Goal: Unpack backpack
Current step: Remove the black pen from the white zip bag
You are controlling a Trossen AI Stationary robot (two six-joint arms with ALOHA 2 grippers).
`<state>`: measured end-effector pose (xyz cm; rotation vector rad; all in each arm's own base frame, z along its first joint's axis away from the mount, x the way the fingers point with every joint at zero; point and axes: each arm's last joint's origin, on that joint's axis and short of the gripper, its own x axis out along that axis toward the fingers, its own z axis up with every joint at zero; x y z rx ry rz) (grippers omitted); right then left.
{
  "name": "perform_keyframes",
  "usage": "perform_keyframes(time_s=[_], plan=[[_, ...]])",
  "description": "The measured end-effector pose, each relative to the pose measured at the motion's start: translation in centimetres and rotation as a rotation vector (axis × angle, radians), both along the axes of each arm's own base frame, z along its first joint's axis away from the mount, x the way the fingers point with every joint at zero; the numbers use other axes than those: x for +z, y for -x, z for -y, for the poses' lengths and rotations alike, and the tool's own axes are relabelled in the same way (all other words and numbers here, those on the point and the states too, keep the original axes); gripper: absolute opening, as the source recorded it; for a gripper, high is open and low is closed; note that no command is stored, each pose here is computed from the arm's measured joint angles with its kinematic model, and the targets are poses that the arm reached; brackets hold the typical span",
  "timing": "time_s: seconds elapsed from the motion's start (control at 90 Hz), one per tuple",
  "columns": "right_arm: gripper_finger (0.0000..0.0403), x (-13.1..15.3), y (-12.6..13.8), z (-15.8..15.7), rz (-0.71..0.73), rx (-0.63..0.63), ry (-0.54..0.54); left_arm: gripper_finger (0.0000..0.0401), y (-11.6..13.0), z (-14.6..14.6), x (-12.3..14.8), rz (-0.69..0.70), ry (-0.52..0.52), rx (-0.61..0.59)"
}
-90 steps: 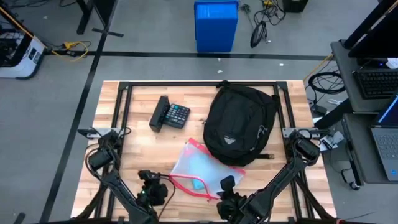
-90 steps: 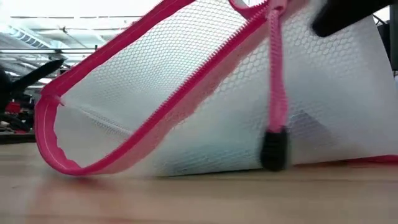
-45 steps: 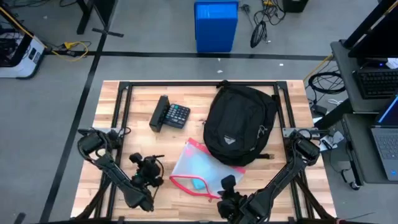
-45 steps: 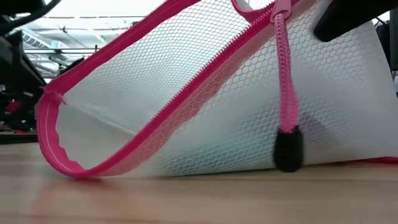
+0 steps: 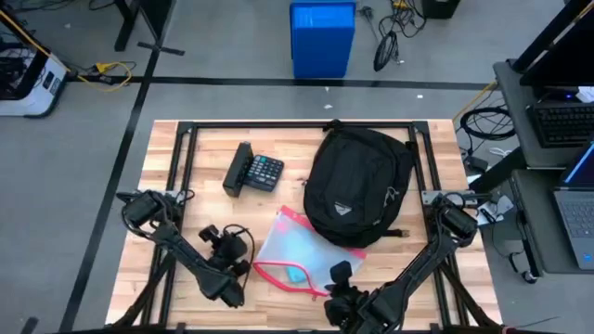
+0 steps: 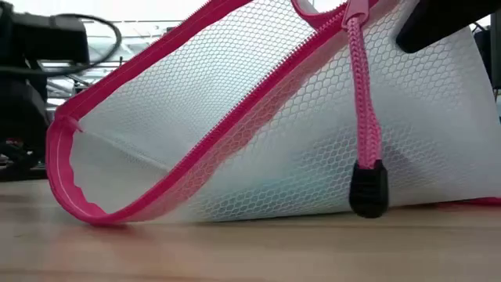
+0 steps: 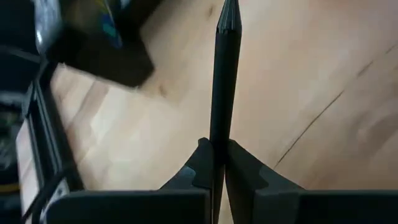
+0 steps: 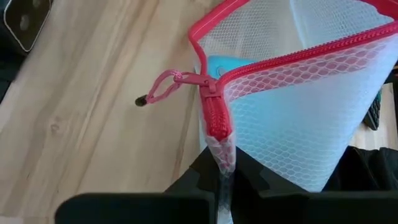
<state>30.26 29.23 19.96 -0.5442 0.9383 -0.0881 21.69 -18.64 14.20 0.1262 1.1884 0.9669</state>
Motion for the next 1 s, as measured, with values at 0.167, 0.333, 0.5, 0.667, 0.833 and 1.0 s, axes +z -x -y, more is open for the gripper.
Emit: perform_keyframes(time_s=[0.167,0.333,0.5,0.667,0.833,1.0], plan=[[0.0000,0.0,0.0,0.0,0.001,-0.002,-0.001,0.0004,-0.5,-0.7,-0.1,-0.052,0.036,0.044],[0.0000,0.0,0.0,0.0,-0.004,-0.008,-0.018,0.0004,-0.7,-1.4,0.1,-0.114,0.034,0.066],[0.0000,0.0,0.0,0.0,-0.005,-0.009,-0.023,0.0004,-0.3,-3.0,0.2,-0.247,0.006,0.158],[0.0000,0.0,0.0,-0.1,-0.003,-0.015,-0.028,0.0004,-0.2,-3.6,-1.3,-0.243,0.056,0.158],[0.0000,0.0,0.0,-0.1,-0.001,-0.022,-0.034,0.0004,0.3,-4.3,-2.6,-0.260,0.067,0.140],[0.0000,0.0,0.0,0.0,-0.003,-0.020,-0.032,0.0004,0.3,-4.2,-2.7,-0.258,0.079,0.124]])
